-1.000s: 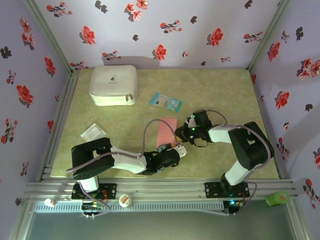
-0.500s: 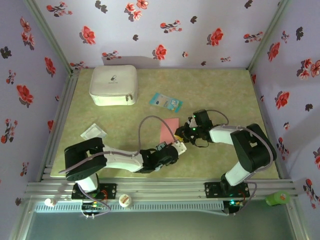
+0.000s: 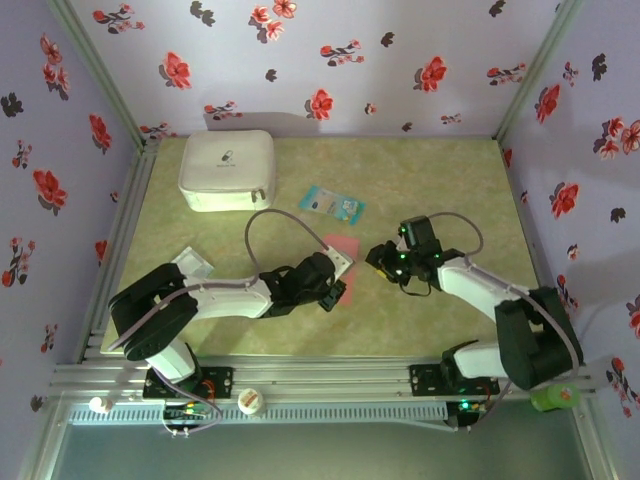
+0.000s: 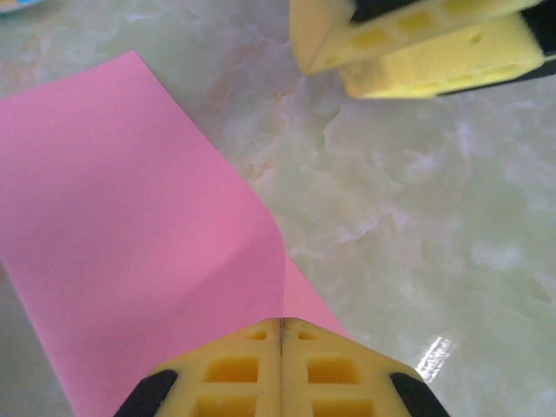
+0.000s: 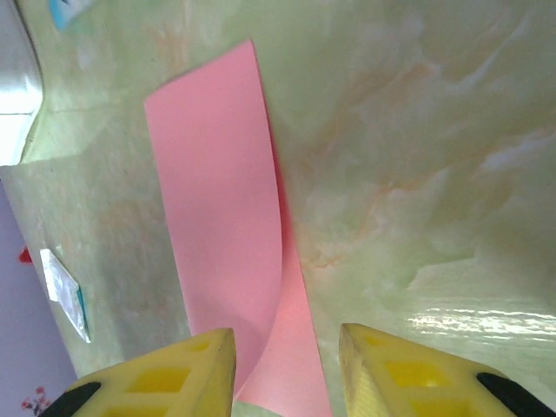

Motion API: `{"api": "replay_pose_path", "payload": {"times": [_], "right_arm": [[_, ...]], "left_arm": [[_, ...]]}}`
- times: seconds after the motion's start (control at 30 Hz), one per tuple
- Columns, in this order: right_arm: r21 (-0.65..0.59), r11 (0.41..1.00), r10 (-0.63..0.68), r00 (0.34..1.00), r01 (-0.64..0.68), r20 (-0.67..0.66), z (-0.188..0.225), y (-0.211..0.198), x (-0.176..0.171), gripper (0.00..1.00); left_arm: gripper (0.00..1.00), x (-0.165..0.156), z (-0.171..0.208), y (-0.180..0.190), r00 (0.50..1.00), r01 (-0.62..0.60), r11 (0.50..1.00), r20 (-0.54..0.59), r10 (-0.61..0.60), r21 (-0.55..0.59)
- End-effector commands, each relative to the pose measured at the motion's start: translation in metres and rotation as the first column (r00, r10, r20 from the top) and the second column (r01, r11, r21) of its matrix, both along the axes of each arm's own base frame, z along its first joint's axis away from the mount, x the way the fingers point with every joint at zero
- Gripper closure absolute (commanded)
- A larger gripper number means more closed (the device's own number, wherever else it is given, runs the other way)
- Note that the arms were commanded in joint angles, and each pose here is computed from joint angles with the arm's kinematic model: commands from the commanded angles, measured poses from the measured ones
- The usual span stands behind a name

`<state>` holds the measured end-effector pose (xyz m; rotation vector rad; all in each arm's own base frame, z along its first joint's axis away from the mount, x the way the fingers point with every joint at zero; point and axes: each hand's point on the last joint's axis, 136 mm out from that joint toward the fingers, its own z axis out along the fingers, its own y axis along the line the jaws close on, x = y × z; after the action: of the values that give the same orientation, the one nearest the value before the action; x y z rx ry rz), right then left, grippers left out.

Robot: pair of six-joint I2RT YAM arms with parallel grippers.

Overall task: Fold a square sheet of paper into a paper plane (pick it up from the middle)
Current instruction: Fold the triangle a second time at the center of the table.

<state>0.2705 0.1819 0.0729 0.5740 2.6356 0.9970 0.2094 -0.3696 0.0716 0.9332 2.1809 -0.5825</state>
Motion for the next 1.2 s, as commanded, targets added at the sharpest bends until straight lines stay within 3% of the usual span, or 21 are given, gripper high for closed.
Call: {"api": "replay_pose_path", "payload": {"times": [0.0, 0.1, 0.27, 0.4, 0.8, 1.17], "right_arm": [[-0.075, 0.997, -0.019, 0.999, 0.022, 0.036, -0.004, -0.017, -0.005, 0.65], [-0.035, 0.999, -0.011, 0.998, 0.013, 0.057, 0.001, -0.014, -0.009, 0.72], [0.046, 0.998, 0.035, 0.999, -0.033, -0.033, -0.003, -0.001, -0.027, 0.91], [0.087, 0.996, 0.022, 0.998, -0.017, -0.055, -0.011, 0.003, -0.036, 0.96], [0.142, 0.984, 0.125, 0.985, -0.108, -0.121, -0.026, 0.037, -0.055, 1.00], [-0.016, 0.985, 0.167, 0.968, -0.173, -0.188, -0.053, 0.025, -0.067, 1.00]], "left_arm": [[1.00, -0.007, 0.020, -0.014, 0.995, 0.016, 0.995, -0.099, -0.026, -0.102], [1.00, -0.005, 0.023, -0.017, 0.991, -0.004, 0.992, -0.135, -0.013, -0.126], [1.00, 0.002, 0.027, -0.018, 0.978, -0.086, 0.980, -0.201, 0.049, -0.180], [1.00, 0.002, 0.029, -0.022, 0.975, -0.099, 0.970, -0.215, 0.051, -0.220], [1.00, 0.001, 0.020, -0.023, 0.968, -0.114, 0.970, -0.242, 0.060, -0.214], [1.00, 0.001, 0.011, -0.021, 0.964, -0.122, 0.972, -0.257, 0.068, -0.199]]}}
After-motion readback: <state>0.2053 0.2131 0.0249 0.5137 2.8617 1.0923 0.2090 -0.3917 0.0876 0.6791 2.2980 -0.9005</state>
